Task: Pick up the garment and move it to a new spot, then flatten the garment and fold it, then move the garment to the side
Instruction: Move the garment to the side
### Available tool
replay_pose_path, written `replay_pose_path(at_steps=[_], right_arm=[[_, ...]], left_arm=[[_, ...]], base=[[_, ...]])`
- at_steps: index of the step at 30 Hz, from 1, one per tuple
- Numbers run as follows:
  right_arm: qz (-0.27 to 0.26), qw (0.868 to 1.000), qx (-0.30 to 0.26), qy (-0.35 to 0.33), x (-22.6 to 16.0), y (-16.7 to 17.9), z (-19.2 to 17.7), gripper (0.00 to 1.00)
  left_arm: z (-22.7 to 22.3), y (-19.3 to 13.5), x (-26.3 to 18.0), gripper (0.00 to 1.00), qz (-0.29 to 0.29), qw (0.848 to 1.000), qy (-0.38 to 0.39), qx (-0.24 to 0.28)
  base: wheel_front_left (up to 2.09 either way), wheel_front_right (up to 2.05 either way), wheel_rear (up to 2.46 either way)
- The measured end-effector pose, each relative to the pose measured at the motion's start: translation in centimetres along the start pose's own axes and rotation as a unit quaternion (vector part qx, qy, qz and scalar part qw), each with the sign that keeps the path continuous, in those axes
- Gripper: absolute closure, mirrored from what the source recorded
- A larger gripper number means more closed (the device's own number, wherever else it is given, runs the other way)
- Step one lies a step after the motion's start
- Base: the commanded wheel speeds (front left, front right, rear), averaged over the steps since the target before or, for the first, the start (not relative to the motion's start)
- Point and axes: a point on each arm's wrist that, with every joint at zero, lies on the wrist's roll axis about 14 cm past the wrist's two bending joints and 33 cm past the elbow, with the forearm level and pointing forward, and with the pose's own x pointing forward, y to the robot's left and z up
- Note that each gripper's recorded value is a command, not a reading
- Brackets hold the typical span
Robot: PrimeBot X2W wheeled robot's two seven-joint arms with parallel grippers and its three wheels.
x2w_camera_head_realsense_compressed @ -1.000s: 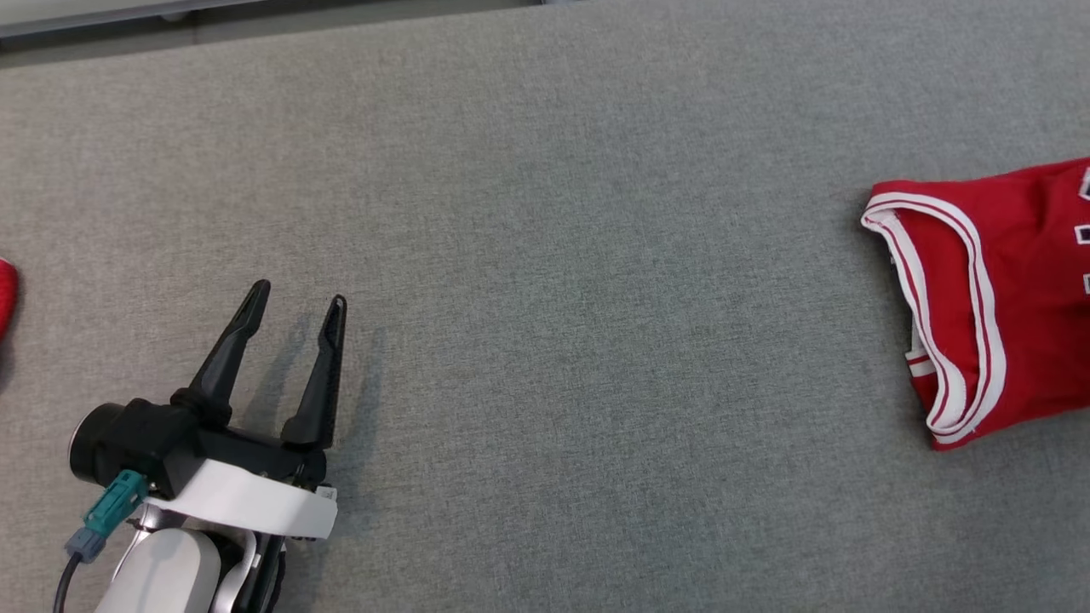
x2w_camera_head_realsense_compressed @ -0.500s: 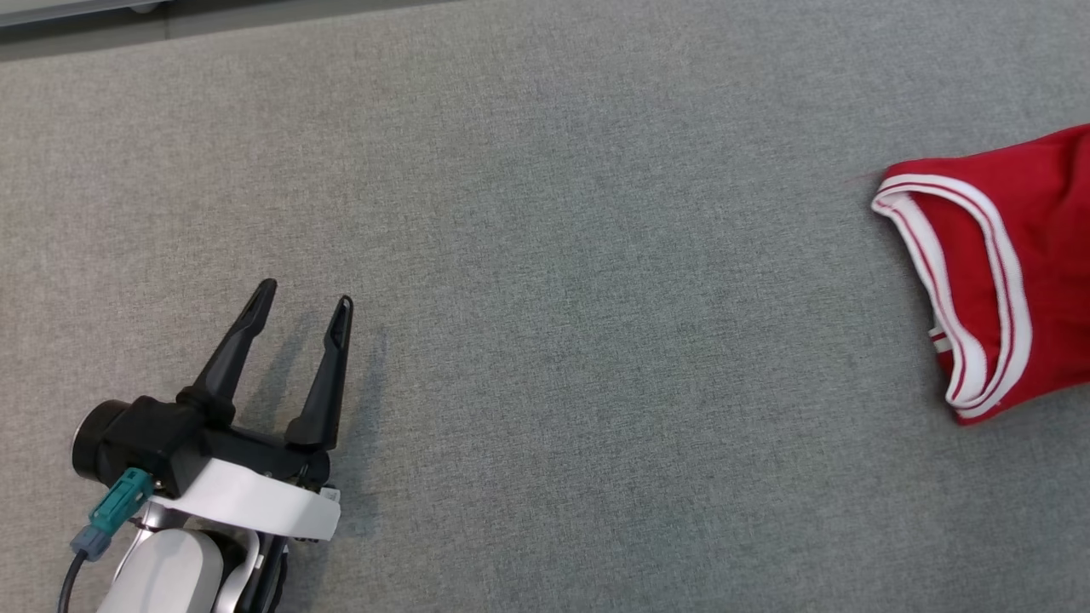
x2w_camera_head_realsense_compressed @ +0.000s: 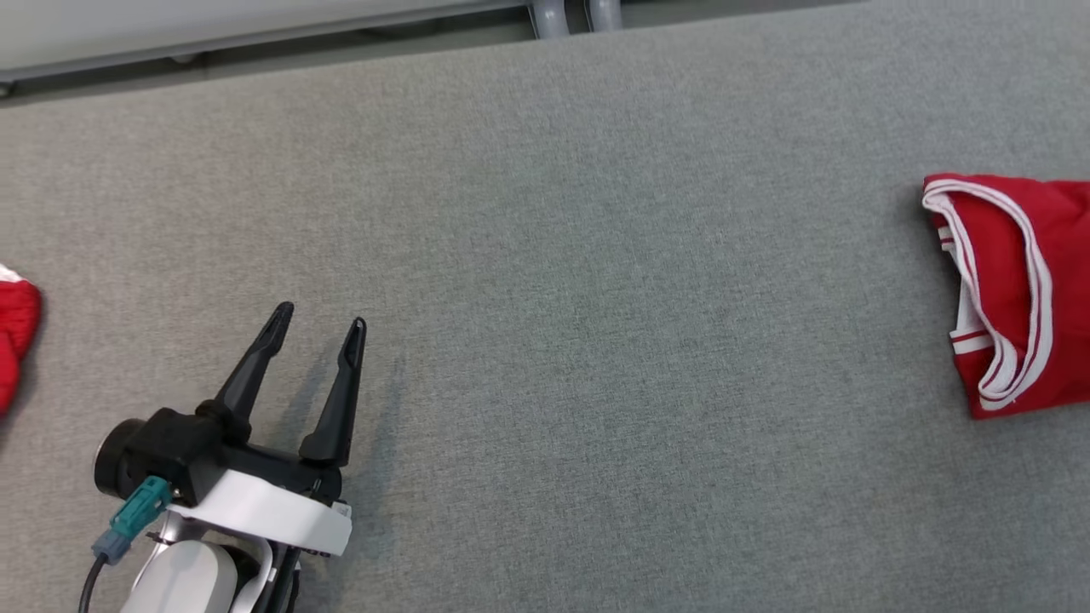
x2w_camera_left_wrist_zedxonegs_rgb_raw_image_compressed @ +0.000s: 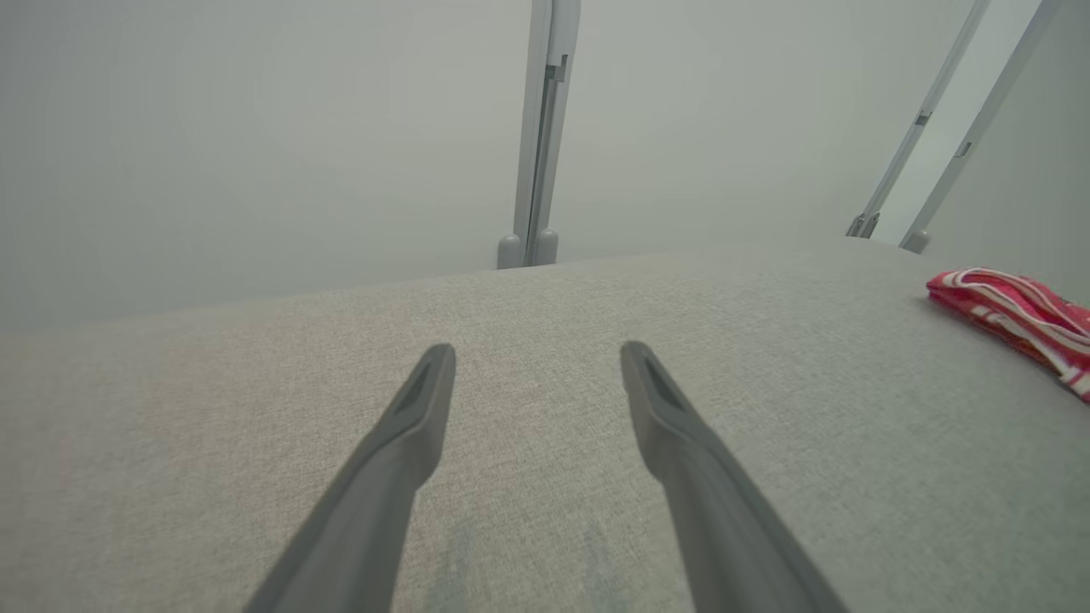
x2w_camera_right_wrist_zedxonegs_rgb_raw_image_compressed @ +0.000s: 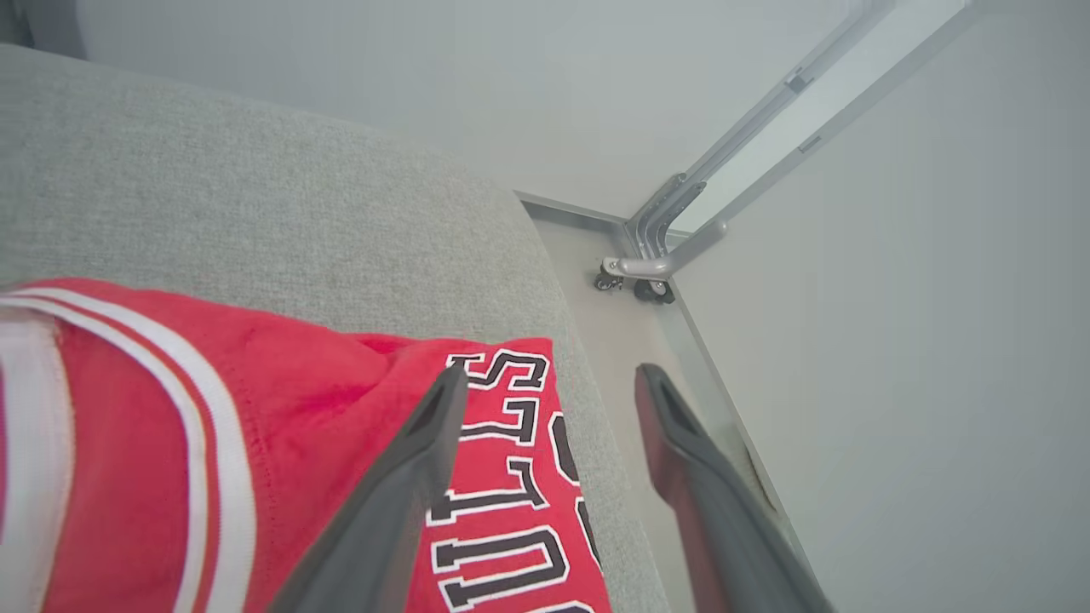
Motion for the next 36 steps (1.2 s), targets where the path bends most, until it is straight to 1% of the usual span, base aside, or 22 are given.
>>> replay_pose_path(at_steps=[1, 3, 5, 7, 9, 11, 14, 15, 17, 19, 20, 25, 28, 31, 36], right_arm=[[0.000, 1.000, 0.000, 0.000, 0.0, 0.0, 0.0, 0.00], [0.009, 1.000, 0.003, -0.023, -0.4, 0.5, 1.0, 0.00], [0.029, 0.999, 0.006, -0.046, -1.0, 1.7, 1.8, 0.00], [0.051, 0.996, 0.030, -0.068, -1.8, 3.2, 2.5, 0.00], [0.071, 0.990, 0.062, -0.101, -3.0, 4.4, 3.7, 0.00], [0.102, 0.982, 0.104, -0.124, -4.3, 6.5, 4.7, 0.00], [0.141, 0.966, 0.145, -0.162, -6.7, 9.0, 6.5, 0.00], [0.152, 0.959, 0.158, -0.178, -7.6, 9.7, 7.2, 0.00], [0.178, 0.942, 0.199, -0.202, -9.4, 11.1, 8.2, 0.00], [0.191, 0.932, 0.226, -0.210, -10.8, 11.8, 8.1, 0.00], [0.198, 0.924, 0.243, -0.218, -11.5, 12.0, 8.2, 0.00], [0.241, 0.904, 0.273, -0.224, -14.7, 14.7, 7.1, 0.00], [0.261, 0.899, 0.279, -0.213, -15.9, 16.0, 6.1, 0.00], [0.266, 0.899, 0.280, -0.205, -16.5, 16.3, 5.3, 0.00], [0.273, 0.899, 0.281, -0.194, -17.2, 16.8, 4.3, 0.00]], left_arm=[[0.0, 0.0, 0.0, 0.00, 0.000, 1.000, 0.000, 0.000], [0.4, -0.1, -0.5, 0.00, 0.003, 1.000, -0.005, -0.003], [0.7, -0.1, -1.2, 0.00, 0.009, 1.000, -0.009, -0.001], [1.2, 0.2, -1.8, 0.00, 0.018, 1.000, -0.016, 0.000], [1.6, 0.6, -2.7, 0.00, 0.035, 0.999, -0.021, 0.000], [2.1, 1.3, -3.8, 0.00, 0.055, 0.998, -0.030, -0.005], [2.6, 2.7, -5.7, 0.00, 0.091, 0.995, -0.037, -0.001], [2.7, 3.1, -6.4, 0.00, 0.103, 0.994, -0.040, -0.002], [2.7, 4.0, -7.8, 0.00, 0.128, 0.991, -0.040, -0.001], [2.8, 5.1, -9.3, 0.00, 0.159, 0.986, -0.044, -0.006], [2.9, 5.4, -9.9, 0.00, 0.170, 0.984, -0.047, -0.005], [3.6, 6.7, -12.9, 0.00, 0.217, 0.974, -0.067, -0.009], [2.9, 7.0, -14.5, 0.00, 0.232, 0.971, -0.059, -0.006], [2.7, 7.5, -15.6, 0.00, 0.244, 0.968, -0.058, -0.002], [1.6, 7.4, -16.6, 0.00, 0.246, 0.968, -0.044, -0.001]], base=[[0.00, 0.00, 0.00], [0.00, 0.00, 0.00], [0.00, 0.00, 0.00], [0.00, 0.00, 0.00], [0.00, 0.00, 0.00], [0.00, 0.00, 0.00], [0.00, 0.00, 0.00], [0.00, 0.00, 0.00], [0.00, 0.00, 0.00], [0.00, 0.00, 0.00], [0.00, 0.00, 0.00], [0.00, 0.00, 0.00], [0.00, 0.00, 0.00], [0.00, 0.00, 0.00], [0.00, 0.00, 0.00]])
